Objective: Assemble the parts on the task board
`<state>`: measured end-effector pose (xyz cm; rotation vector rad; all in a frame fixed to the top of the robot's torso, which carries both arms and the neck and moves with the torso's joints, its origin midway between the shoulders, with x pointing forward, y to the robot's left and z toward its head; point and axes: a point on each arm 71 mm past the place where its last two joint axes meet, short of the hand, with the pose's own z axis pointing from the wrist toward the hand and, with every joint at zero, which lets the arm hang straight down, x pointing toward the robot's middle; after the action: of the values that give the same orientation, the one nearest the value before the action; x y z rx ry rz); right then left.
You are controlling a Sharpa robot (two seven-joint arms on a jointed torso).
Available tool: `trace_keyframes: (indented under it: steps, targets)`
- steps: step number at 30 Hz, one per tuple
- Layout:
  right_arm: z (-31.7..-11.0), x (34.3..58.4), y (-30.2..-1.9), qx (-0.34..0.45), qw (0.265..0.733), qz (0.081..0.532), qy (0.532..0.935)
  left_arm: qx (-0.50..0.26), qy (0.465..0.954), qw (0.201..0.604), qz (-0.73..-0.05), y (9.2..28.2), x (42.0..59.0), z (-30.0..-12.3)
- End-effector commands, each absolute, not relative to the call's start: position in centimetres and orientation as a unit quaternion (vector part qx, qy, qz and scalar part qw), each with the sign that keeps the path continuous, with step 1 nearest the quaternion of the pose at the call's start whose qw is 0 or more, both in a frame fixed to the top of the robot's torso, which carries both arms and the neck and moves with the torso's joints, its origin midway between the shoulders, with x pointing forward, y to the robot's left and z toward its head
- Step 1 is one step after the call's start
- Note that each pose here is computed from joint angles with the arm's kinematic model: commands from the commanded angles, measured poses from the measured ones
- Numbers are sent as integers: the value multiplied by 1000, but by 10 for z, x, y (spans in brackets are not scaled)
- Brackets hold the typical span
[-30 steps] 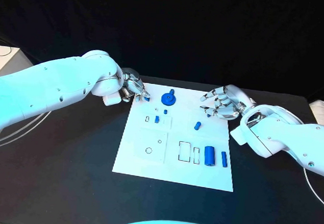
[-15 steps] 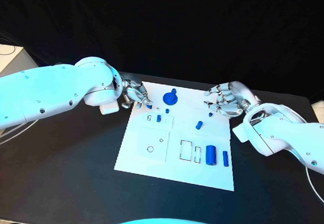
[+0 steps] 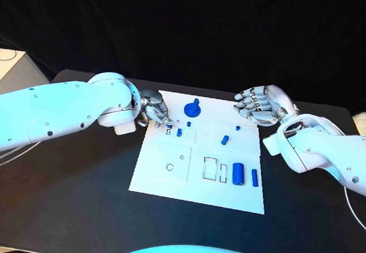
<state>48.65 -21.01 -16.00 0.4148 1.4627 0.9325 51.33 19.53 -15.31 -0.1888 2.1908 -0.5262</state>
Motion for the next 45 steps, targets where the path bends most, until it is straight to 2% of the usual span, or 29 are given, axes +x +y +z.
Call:
trace_keyframes:
  steps: [1, 16, 31, 45]
  targets:
    - [-158, 487, -210, 187, 627, 429, 623, -49, 874, 443, -194, 192, 513, -153]
    - [-159, 490, -212, 203, 615, 439, 623, -35, 882, 436, -175, 188, 516, -162]
    - [-159, 490, -212, 208, 611, 440, 624, -17, 892, 425, -152, 191, 516, -171]
    - [-160, 491, -212, 208, 608, 441, 627, -13, 895, 419, -153, 190, 514, -174]
